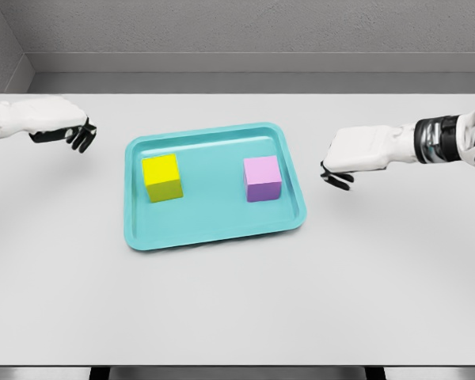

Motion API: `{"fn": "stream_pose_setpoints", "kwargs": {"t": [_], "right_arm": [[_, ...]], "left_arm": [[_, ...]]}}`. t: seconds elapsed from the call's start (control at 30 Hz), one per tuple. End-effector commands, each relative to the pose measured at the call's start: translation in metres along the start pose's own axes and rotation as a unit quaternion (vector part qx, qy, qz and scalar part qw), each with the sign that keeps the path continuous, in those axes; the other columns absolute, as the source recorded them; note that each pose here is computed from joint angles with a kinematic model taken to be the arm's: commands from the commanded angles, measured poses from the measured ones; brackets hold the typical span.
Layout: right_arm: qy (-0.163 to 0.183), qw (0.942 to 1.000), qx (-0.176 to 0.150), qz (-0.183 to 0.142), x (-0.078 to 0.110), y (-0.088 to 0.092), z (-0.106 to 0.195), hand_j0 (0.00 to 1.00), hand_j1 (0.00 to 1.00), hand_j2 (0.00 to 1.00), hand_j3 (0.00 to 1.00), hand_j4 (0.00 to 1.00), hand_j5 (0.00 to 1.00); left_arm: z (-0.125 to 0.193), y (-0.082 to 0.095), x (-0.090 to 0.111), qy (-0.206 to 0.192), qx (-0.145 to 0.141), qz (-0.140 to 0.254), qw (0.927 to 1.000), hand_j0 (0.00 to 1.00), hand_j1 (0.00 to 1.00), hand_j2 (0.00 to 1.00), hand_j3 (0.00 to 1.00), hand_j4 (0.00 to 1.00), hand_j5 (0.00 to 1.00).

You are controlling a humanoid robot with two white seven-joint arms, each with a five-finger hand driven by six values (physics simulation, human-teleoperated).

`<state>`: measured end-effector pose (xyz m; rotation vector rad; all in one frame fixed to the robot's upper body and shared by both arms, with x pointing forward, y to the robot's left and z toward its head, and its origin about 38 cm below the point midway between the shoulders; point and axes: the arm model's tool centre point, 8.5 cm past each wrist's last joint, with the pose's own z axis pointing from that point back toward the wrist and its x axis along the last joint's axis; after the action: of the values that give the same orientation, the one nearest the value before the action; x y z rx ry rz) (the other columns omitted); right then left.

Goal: Push two cubes

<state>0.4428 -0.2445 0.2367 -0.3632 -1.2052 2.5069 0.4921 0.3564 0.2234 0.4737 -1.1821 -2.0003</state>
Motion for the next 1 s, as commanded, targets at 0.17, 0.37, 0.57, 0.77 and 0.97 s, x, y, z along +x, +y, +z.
{"fn": "stream_pose_setpoints", "kwargs": {"t": [0.17,0.37,0.57,0.77,0.97], "right_arm": [[0.003,0.9999,0.009,-0.003,-0.007,0.001,-0.032,0.00,0.00,0.00,0.00,0.00,0.00],[0.010,0.9997,0.020,-0.013,-0.015,0.004,-0.056,0.00,0.00,0.00,0.00,0.00,0.00],[0.004,0.9998,0.016,-0.013,-0.012,0.000,-0.064,0.00,0.00,0.00,0.00,0.00,0.00],[-0.008,0.9996,0.024,-0.011,-0.005,0.000,-0.080,0.00,0.00,0.00,0.00,0.00,0.00],[-0.016,0.9996,0.019,-0.008,0.000,-0.005,-0.088,0.00,0.00,0.00,0.00,0.00,0.00]], "left_arm": [[-0.025,-0.011,0.021,0.002,-0.059,-0.081,0.9950,0.01,0.01,0.01,0.01,0.01,0.01],[-0.042,-0.017,0.042,-0.025,-0.077,-0.106,0.9911,0.01,0.01,0.01,0.01,0.01,0.01],[-0.065,-0.021,0.059,-0.039,-0.089,-0.127,0.9871,0.01,0.01,0.01,0.01,0.01,0.01],[-0.070,-0.021,0.064,-0.043,-0.088,-0.128,0.9869,0.01,0.01,0.01,0.01,0.01,0.01],[-0.074,-0.021,0.067,-0.047,-0.088,-0.129,0.9865,0.01,0.01,0.01,0.01,0.01,0.01]]}}
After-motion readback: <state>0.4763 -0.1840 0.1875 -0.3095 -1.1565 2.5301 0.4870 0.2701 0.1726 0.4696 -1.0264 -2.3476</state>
